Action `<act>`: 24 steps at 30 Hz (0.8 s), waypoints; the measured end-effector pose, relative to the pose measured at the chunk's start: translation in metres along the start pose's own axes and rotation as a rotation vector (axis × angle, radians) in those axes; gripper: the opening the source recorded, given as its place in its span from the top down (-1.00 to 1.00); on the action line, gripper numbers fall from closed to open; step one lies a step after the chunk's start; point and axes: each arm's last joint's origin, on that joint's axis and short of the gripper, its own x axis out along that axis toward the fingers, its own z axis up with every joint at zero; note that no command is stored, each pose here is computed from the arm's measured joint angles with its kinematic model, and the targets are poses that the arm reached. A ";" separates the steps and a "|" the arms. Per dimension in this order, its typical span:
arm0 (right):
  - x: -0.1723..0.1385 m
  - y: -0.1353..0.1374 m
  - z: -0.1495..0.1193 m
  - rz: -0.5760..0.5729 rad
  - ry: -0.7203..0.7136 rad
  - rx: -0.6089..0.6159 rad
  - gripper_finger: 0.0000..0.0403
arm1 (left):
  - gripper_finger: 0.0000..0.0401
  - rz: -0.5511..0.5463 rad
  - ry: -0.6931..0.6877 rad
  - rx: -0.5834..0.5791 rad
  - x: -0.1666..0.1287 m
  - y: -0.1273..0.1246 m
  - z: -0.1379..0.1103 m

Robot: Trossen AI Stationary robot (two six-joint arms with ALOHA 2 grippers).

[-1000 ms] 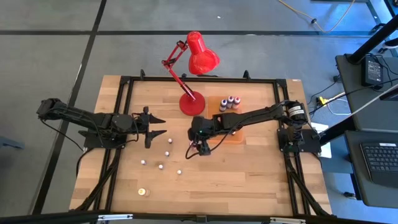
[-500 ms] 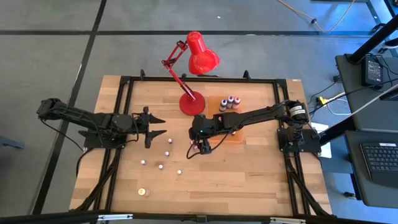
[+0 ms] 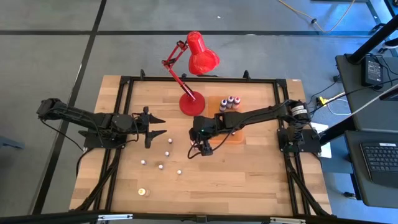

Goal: Pick & Place food coloring
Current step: Put the large orange food coloring bottle into the orange bin

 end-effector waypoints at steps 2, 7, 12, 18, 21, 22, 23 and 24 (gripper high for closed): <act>-0.001 0.001 0.001 0.001 -0.010 -0.002 -0.47 | -0.06 0.000 0.000 0.000 0.000 0.000 0.000; 0.006 0.002 -0.004 -0.019 0.003 -0.003 -0.47 | -0.07 0.000 0.000 0.000 0.000 0.000 0.000; 0.016 0.003 -0.009 -0.022 0.031 0.000 -0.47 | -0.06 0.000 0.001 0.000 0.000 0.000 0.000; 0.017 0.002 -0.009 -0.023 0.024 -0.001 -0.35 | -0.06 0.000 0.003 0.001 0.000 0.000 0.000; 0.017 0.002 -0.009 -0.023 0.024 -0.005 -0.24 | -0.06 0.001 0.003 0.001 0.000 0.000 0.000; 0.017 0.002 -0.009 -0.023 0.025 -0.005 -0.21 | -0.06 0.001 0.003 0.001 0.000 0.000 0.000; 0.017 0.002 -0.009 -0.023 0.025 -0.005 -0.18 | -0.07 0.000 0.003 0.001 0.000 0.000 0.000; 0.017 0.002 -0.009 -0.023 0.025 -0.006 -0.15 | -0.07 0.000 0.003 0.001 0.000 0.000 0.000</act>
